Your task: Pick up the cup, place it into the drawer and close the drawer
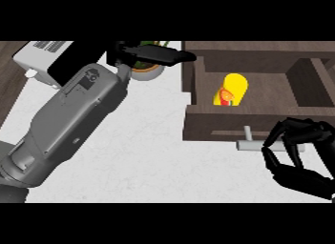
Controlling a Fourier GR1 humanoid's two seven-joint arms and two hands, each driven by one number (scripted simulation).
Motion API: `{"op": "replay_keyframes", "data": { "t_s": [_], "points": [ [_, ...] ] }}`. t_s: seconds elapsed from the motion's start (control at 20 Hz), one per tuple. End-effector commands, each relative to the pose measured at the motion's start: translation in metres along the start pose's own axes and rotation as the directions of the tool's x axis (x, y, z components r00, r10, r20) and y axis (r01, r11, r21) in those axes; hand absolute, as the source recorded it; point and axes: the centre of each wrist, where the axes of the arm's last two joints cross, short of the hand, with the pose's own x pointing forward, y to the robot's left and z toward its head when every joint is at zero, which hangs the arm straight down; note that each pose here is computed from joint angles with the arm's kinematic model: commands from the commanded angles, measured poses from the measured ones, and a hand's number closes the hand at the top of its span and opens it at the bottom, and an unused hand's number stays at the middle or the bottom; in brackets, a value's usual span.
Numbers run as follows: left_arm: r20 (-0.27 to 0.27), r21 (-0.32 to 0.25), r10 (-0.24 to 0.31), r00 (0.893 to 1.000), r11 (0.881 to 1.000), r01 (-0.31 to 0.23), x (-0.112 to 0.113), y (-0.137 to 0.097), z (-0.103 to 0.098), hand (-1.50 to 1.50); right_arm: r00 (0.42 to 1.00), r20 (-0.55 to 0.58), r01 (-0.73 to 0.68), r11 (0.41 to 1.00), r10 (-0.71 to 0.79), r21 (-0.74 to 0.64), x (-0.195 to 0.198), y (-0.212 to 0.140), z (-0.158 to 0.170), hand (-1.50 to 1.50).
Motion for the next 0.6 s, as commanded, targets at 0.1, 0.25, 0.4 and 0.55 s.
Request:
{"op": "replay_keyframes", "data": {
  "t_s": [0.1, 0.25, 0.4, 0.55],
  "points": [
    [-0.006, 0.030, 0.036, 0.999, 0.999, -0.036, 0.008, 0.055, 0.021, -1.50, 0.988, -0.002, -0.153, 0.987, 0.153, 0.046, -0.024, 0.031, -0.013, 1.50],
    [-0.024, 0.019, 0.040, 0.999, 0.999, -0.039, -0.001, 0.065, 0.039, -1.50, 0.956, -0.022, -0.286, 0.950, 0.291, 0.125, -0.032, 0.043, -0.034, 1.50],
    [-0.027, 0.052, 0.032, 0.999, 0.998, -0.031, -0.014, 0.093, 0.059, -1.50, 0.914, -0.034, -0.392, 0.902, 0.404, 0.183, -0.042, 0.059, -0.039, 1.50],
    [-0.018, 0.045, 0.021, 1.000, 0.999, -0.020, -0.011, 0.116, 0.060, -1.50, 0.865, -0.027, -0.485, 0.849, 0.501, 0.210, -0.052, 0.070, -0.072, 1.50]
  ]
}}
